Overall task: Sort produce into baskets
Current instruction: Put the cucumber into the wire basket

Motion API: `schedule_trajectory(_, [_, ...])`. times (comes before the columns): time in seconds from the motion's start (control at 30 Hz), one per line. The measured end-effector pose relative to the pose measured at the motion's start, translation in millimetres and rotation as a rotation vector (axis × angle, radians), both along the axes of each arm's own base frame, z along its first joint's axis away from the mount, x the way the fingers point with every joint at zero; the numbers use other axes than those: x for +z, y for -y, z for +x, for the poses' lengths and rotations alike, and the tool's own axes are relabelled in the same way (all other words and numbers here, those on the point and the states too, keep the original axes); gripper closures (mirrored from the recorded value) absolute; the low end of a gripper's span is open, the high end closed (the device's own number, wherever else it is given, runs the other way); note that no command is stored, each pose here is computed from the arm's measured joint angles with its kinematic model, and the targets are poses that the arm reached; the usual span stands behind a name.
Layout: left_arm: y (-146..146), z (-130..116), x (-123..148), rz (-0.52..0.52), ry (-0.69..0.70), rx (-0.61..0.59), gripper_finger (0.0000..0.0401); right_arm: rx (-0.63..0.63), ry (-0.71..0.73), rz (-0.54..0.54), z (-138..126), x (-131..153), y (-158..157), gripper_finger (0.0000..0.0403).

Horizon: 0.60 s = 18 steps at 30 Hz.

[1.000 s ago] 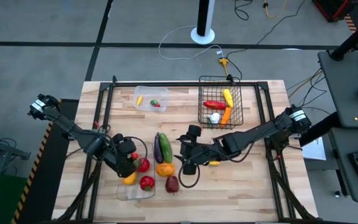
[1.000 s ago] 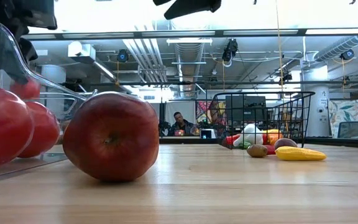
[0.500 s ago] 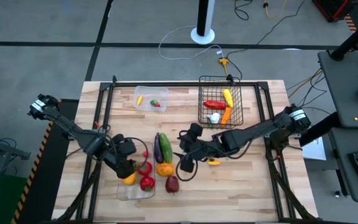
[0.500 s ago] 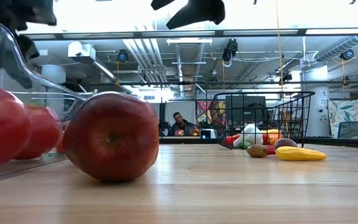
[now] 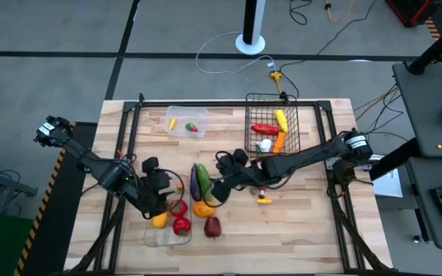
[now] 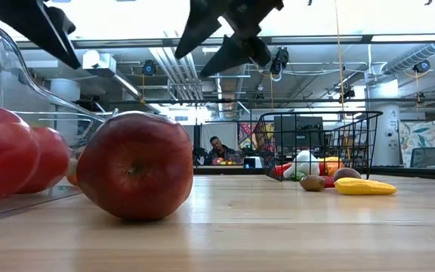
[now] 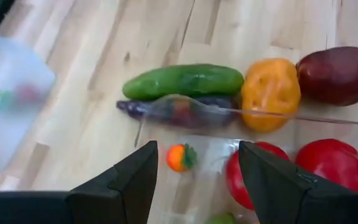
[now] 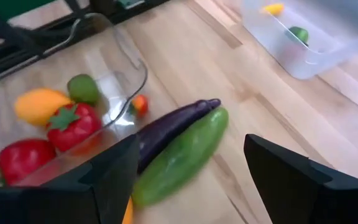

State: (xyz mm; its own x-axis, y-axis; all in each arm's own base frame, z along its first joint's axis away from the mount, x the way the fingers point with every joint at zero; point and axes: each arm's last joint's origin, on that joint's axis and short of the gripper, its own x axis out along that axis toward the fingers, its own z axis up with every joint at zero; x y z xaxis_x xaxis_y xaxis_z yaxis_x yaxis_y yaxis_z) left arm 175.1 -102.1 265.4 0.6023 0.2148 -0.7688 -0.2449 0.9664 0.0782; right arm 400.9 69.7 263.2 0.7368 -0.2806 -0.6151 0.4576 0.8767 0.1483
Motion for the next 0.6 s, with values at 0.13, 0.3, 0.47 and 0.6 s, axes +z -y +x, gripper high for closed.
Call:
schedule_trajectory(0.13, [-1.6, -1.2, 2.1, 0.039, 0.008, -0.021, 0.0196, -0.053, -0.007, 0.034, 6.1, -7.0, 7.0, 0.0127])
schedule_trajectory(0.3, [-3.6, -2.2, 3.5, 0.097, 0.02, -0.031, 0.0196, -0.078, -0.028, 0.052, 16.1, -18.5, 10.2, 0.0131])
schedule_trajectory(0.47, [-4.5, -2.6, 4.6, 0.134, 0.026, -0.045, 0.0196, -0.09, -0.038, 0.078, 28.3, -28.4, 13.8, 0.0129])
schedule_trajectory(0.6, [-5.2, -2.8, 5.0, 0.16, 0.022, -0.061, 0.0196, -0.116, -0.076, 0.089, 35.0, -41.7, 15.2, 0.0118])
